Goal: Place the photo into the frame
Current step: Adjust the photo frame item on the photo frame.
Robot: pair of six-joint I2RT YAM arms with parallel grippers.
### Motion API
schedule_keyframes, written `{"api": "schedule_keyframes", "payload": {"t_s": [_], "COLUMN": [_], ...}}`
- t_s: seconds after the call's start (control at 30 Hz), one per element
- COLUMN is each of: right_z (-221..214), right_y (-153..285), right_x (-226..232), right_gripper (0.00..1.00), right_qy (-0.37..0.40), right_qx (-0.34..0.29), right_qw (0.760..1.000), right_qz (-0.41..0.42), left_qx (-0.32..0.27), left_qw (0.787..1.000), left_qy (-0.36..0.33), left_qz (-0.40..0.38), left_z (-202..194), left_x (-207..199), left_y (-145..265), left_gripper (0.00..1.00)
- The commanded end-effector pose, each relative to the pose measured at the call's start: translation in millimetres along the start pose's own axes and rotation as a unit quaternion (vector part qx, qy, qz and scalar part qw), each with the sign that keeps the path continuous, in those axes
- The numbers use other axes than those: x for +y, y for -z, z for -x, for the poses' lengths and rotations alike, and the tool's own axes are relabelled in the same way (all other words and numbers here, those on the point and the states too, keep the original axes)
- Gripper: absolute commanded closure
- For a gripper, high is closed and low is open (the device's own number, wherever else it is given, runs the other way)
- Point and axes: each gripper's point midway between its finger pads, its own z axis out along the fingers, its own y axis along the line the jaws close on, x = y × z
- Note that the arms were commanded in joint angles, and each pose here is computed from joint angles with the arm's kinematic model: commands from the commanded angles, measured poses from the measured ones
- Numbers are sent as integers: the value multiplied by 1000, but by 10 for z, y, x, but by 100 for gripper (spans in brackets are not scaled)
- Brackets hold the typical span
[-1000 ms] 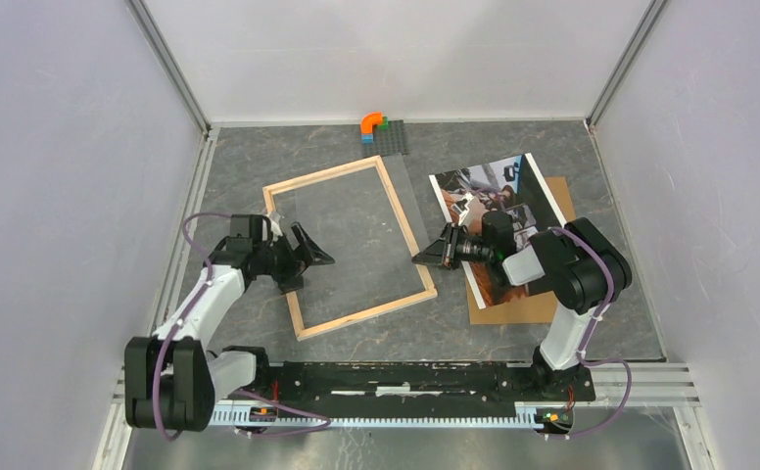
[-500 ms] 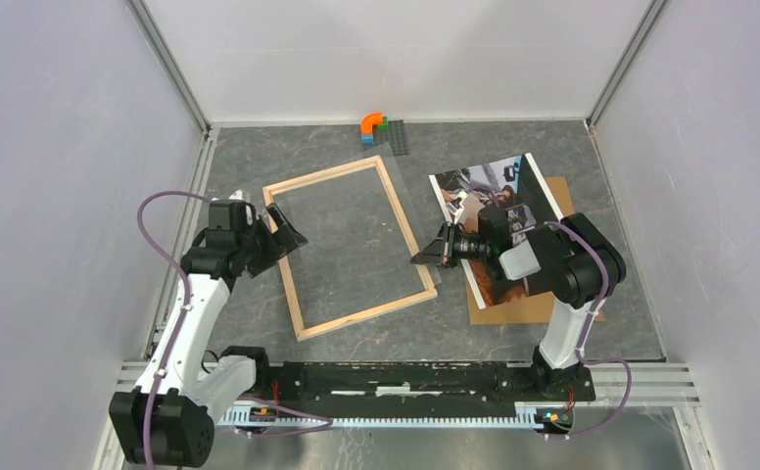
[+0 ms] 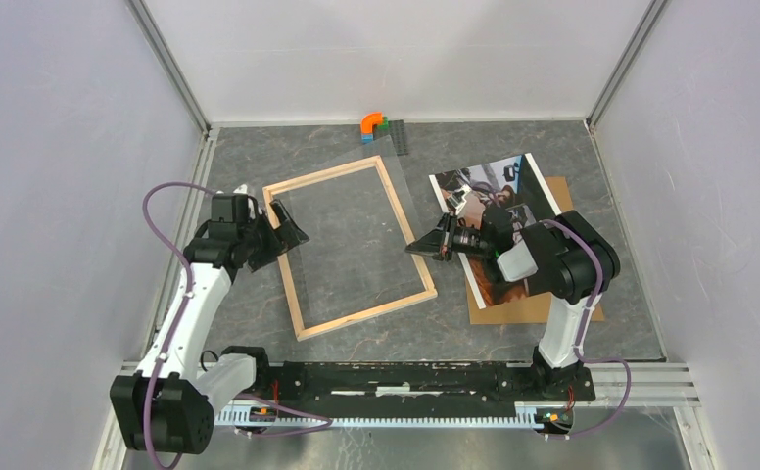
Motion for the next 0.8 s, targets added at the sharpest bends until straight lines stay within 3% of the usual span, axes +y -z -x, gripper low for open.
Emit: {"api": "schedule_keyframes", "payload": {"t_s": [0.0, 0.3, 0.77], "right_z": [53, -41, -133], "right_y": [-33, -211, -364], "right_x": [452, 824, 431], "right_gripper": [100, 100, 100], "right_qy": [28, 33, 40], "right_qx": [-3, 24, 39], "right_qw": [998, 994, 997], "right_qz": [62, 99, 51], "left_qx": [-71, -133, -135], "left_qw": [994, 985, 985], "left_qy": [-65, -96, -105], "left_qz": [-50, -42, -33], "left_z": [380, 683, 636], "left_x": [-297, -389, -288], "left_y": [245, 525, 393], "left_gripper": [0, 0, 0]}}
